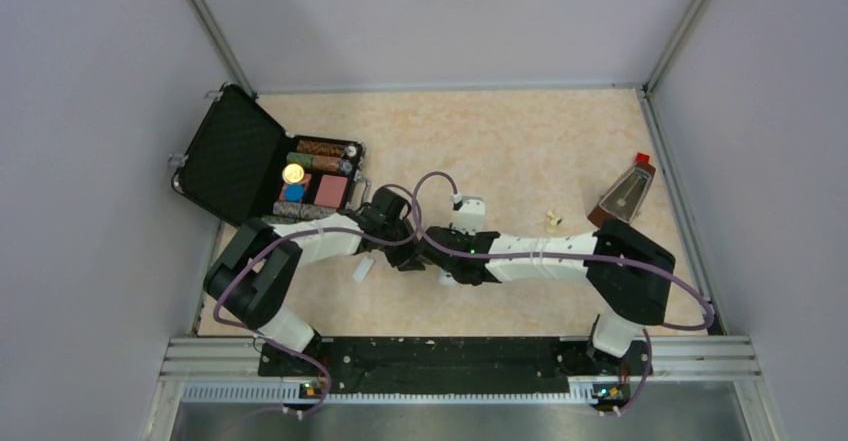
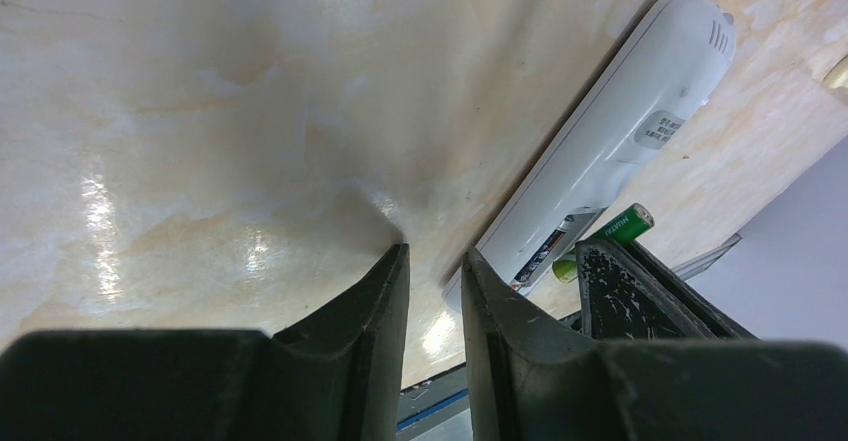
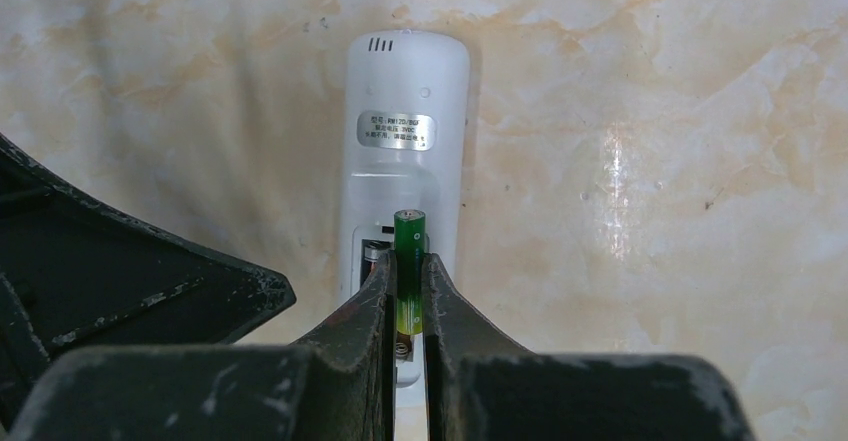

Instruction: Load the batteries into the remote control

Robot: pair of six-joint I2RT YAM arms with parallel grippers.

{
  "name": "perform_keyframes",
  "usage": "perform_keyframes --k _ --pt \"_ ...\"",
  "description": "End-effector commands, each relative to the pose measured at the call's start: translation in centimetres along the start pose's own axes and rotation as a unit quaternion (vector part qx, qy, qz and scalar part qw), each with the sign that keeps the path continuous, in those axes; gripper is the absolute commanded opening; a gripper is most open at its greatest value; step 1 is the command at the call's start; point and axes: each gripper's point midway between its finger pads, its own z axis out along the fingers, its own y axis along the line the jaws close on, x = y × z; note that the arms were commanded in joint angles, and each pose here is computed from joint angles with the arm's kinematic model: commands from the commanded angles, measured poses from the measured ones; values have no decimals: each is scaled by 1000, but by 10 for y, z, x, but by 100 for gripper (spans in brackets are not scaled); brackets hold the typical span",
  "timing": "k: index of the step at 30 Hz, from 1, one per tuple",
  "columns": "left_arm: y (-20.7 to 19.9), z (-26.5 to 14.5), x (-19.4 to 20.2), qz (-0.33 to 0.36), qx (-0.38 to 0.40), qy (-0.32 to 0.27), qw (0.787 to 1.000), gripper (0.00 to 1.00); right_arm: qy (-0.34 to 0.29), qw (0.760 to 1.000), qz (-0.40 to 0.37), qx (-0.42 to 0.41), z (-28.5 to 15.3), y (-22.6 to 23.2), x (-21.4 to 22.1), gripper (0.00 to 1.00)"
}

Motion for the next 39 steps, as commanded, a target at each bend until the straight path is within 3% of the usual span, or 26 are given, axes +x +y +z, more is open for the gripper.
perform_keyframes --k 1,11,18,26,30,39 --pt "22 4 3 -7 -32 -2 999 31 -17 1000 17 -18 -4 22 -12 2" --pt "26 4 2 -8 -35 -4 999 31 -11 1000 13 -17 -2 23 -8 4" --pt "25 1 2 -9 -24 -9 1000 33 0 999 15 -32 -10 27 -9 19" --pt "27 -3 -1 -9 -29 -22 999 33 -6 998 41 -55 -28 26 -22 27" --pt "27 -7 1 -8 -26 -24 999 33 -24 997 41 -59 -34 23 -36 27" --pt "29 -21 19 -49 -9 1 999 26 3 997 -19 -74 -1 9 -49 15"
